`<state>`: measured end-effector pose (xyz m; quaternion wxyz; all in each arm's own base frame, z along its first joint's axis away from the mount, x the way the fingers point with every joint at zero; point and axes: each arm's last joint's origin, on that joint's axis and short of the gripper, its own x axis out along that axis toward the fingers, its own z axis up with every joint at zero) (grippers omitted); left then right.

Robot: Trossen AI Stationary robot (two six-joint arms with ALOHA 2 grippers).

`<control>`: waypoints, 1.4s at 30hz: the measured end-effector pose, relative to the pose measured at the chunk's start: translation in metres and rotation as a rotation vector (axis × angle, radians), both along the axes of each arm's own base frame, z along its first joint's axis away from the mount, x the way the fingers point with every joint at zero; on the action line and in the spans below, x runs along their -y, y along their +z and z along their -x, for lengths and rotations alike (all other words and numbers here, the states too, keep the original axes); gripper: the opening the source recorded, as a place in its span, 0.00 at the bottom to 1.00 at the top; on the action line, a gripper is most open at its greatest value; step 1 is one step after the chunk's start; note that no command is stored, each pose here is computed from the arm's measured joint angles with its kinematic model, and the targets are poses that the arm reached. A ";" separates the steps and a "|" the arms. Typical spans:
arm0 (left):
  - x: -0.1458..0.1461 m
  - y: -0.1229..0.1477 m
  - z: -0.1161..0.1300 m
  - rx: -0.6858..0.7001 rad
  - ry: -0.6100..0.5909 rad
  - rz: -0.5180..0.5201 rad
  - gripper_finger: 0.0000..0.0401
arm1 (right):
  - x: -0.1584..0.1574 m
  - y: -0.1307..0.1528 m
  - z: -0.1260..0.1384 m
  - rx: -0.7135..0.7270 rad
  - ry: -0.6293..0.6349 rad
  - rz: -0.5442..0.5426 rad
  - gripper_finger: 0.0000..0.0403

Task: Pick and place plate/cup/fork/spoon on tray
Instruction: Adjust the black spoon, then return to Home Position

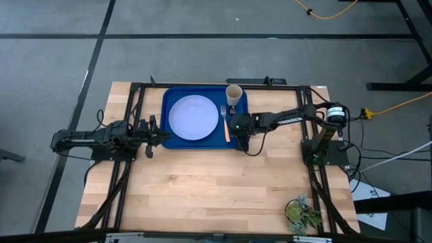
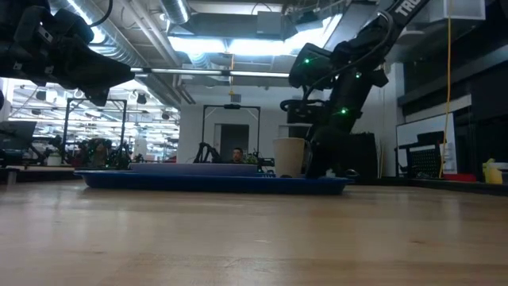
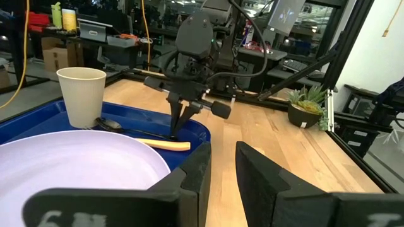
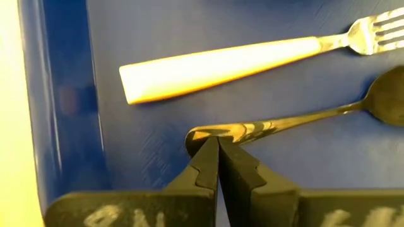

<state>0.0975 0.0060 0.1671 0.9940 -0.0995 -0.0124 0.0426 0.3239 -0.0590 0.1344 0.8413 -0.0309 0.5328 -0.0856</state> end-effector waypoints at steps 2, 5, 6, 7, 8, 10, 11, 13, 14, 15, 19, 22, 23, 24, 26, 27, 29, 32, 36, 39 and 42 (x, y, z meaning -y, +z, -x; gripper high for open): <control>0.000 0.000 0.000 0.000 0.000 0.000 0.16 | 0.000 0.002 -0.001 0.006 0.003 0.002 0.04; 0.000 0.000 0.000 0.000 0.000 0.000 0.16 | 0.000 0.002 -0.001 0.002 0.009 0.004 0.04; 0.000 0.000 0.000 0.000 0.000 0.000 0.16 | 0.000 0.002 -0.001 0.002 0.009 0.004 0.04; 0.000 0.000 0.000 0.000 0.000 0.000 0.16 | 0.000 0.002 -0.001 0.001 0.009 0.004 0.04; 0.000 0.000 0.000 0.000 0.000 0.000 0.16 | -0.001 0.001 -0.001 0.000 0.011 0.004 0.04; 0.000 0.000 0.000 0.000 0.000 0.000 0.16 | -0.002 0.001 -0.001 -0.001 0.014 0.003 0.04; 0.000 0.000 0.000 0.000 0.000 0.000 0.16 | -0.003 0.002 -0.002 0.003 0.011 0.001 0.04; 0.000 0.000 0.000 0.000 0.000 0.000 0.16 | -0.005 0.008 -0.001 0.021 0.011 0.001 0.04; 0.000 0.000 0.000 0.000 0.000 0.000 0.16 | -0.007 0.013 0.000 0.041 0.015 0.005 0.04; 0.000 0.000 0.000 0.000 0.000 0.000 0.16 | -0.009 0.020 0.000 0.065 0.017 0.015 0.04; 0.000 0.000 0.000 0.000 0.000 0.000 0.16 | -0.018 0.048 0.013 0.112 -0.020 0.059 0.04; 0.000 0.000 0.000 0.000 0.000 0.000 0.16 | -0.027 0.057 0.037 0.208 -0.051 0.040 0.04; 0.000 0.000 0.000 0.000 0.000 0.000 0.16 | -0.030 0.055 0.045 0.251 -0.065 0.029 0.04; 0.000 0.000 0.000 0.000 0.000 0.000 0.16 | -0.032 0.053 0.055 0.294 -0.088 0.010 0.04; 0.000 0.000 0.000 0.000 0.000 0.000 0.16 | -0.037 0.054 0.072 0.383 -0.136 -0.047 0.04; 0.000 0.000 0.000 0.000 0.000 0.000 0.16 | -0.039 0.056 0.080 0.423 -0.150 -0.079 0.04; 0.000 0.000 0.000 0.000 0.000 0.000 0.16 | -0.043 0.058 0.099 0.469 -0.165 -0.121 0.04; 0.000 0.000 0.000 0.000 0.000 0.000 0.16 | -0.048 0.055 0.129 0.519 -0.156 -0.144 0.04; 0.000 0.000 0.000 0.000 0.000 0.000 0.16 | -0.051 0.041 0.164 0.576 -0.144 -0.148 0.04; 0.000 0.000 0.000 0.000 0.000 0.000 0.16 | -0.053 0.031 0.181 0.624 -0.127 -0.152 0.04; 0.000 0.000 0.000 0.000 0.000 0.000 0.16 | -0.055 0.026 0.190 0.670 -0.113 -0.162 0.04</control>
